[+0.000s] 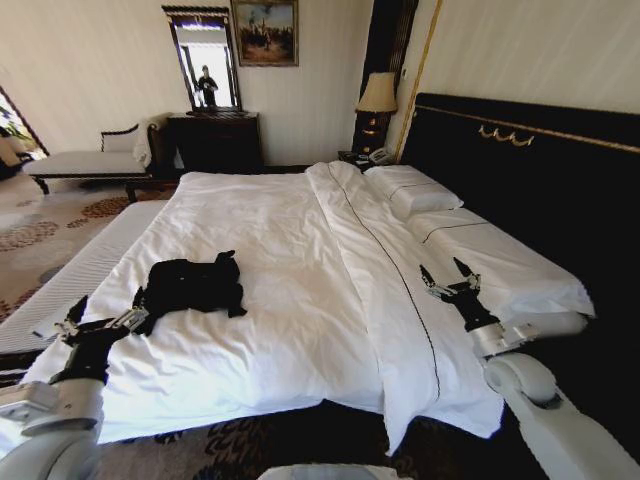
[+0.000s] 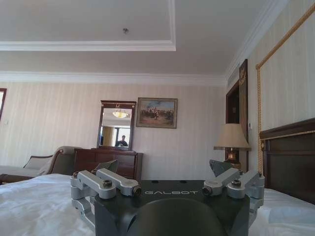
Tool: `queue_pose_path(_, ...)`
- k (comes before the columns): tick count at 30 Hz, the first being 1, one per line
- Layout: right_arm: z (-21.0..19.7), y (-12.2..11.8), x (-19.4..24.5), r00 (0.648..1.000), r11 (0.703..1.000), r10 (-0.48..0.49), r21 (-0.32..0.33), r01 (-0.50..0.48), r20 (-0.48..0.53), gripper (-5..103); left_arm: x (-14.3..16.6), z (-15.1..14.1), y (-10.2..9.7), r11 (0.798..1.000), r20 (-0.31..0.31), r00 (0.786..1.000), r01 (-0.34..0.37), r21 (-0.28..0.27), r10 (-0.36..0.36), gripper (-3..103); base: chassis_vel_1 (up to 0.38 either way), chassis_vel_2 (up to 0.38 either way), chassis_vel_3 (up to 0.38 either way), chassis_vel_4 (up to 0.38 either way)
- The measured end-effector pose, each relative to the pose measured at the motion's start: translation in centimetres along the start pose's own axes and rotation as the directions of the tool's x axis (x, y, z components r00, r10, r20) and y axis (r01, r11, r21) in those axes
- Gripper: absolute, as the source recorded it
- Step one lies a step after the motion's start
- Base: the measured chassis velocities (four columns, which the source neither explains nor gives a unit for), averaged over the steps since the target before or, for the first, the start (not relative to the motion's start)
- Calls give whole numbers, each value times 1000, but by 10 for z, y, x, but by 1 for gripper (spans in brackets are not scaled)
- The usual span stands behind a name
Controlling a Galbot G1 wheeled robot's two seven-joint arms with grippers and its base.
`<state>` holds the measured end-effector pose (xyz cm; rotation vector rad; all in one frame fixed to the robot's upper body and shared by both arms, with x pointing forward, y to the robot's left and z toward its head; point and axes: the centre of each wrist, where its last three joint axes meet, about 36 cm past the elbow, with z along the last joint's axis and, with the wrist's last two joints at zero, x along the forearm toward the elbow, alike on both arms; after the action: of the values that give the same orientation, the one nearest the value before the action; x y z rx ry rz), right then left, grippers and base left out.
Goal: Fold the clothes on the bed.
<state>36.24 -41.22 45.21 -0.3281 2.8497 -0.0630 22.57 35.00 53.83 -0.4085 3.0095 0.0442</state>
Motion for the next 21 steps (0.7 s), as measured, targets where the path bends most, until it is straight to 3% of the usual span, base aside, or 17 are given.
queue_pose_path(21, 1, 0, 0, 1000, 1000, -10, -11, 11, 19, 100, 1, 3, 0, 1000, 5, 1000, 8, -9, -8, 100, -1, 2, 2, -2)
